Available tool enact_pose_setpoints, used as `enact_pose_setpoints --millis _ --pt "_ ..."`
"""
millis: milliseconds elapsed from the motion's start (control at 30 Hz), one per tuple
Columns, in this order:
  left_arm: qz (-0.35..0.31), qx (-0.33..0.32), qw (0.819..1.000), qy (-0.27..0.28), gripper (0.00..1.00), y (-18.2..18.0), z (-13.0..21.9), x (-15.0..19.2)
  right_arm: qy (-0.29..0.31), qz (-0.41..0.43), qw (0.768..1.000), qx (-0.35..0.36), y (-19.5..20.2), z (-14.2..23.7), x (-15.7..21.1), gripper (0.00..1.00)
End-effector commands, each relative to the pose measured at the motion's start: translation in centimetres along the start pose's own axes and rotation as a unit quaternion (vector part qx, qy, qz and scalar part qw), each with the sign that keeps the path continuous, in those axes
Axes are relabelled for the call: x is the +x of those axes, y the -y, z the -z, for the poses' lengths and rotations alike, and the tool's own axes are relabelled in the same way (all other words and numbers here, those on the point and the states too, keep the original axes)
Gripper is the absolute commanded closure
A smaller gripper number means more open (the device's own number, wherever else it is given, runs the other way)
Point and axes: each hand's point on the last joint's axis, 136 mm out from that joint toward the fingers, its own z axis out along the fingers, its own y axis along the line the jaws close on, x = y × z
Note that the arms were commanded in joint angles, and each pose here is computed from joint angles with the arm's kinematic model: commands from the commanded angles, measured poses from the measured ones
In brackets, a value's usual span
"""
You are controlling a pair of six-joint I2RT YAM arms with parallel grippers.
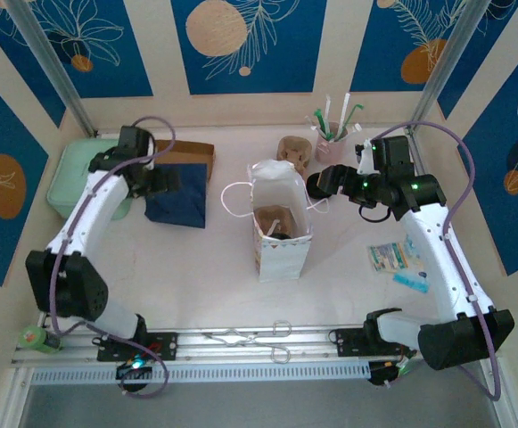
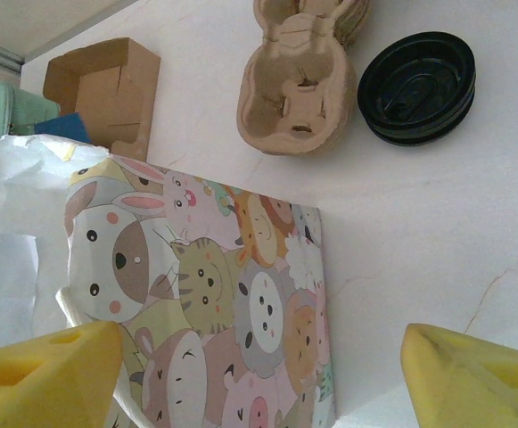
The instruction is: Pack the takeout coffee
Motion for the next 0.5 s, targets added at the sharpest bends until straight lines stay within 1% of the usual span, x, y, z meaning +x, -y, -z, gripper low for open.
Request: enact_pose_setpoints --millis 0,67,100,167,300,467 --pt "0.049 0.059 0.997 0.008 0.08 0.6 0.1 2.0 -0.004 0.008 1.000 -0.011 0.0 -0.2 0.2 0.17" --pt "0.060 0.079 0.995 -0.002 0.06 0.9 -0.1 4.0 -0.005 0.007 1.000 -0.014 0.1 -0.4 0.3 0.16" --pt "0.062 0.093 0.994 -0.006 0.00 1.2 -0.1 4.8 -0.006 0.005 1.000 -0.016 0.1 -0.5 0.4 0.16" --pt "0.050 0.094 0.994 -0.006 0.00 1.8 -0.5 6.5 -0.009 0.001 1.000 -0.021 0.1 -0.9 0.5 0.15" --pt "-0.003 0.052 0.999 0.010 0.00 3.4 -1.1 8.0 -0.011 -0.002 1.000 -0.029 -0.2 -1.3 0.6 0.13" --pt "-0.046 -0.035 0.998 0.001 0.00 4.3 -3.6 7.3 -0.007 0.001 1.000 -0.025 -0.4 -0.9 0.5 0.12"
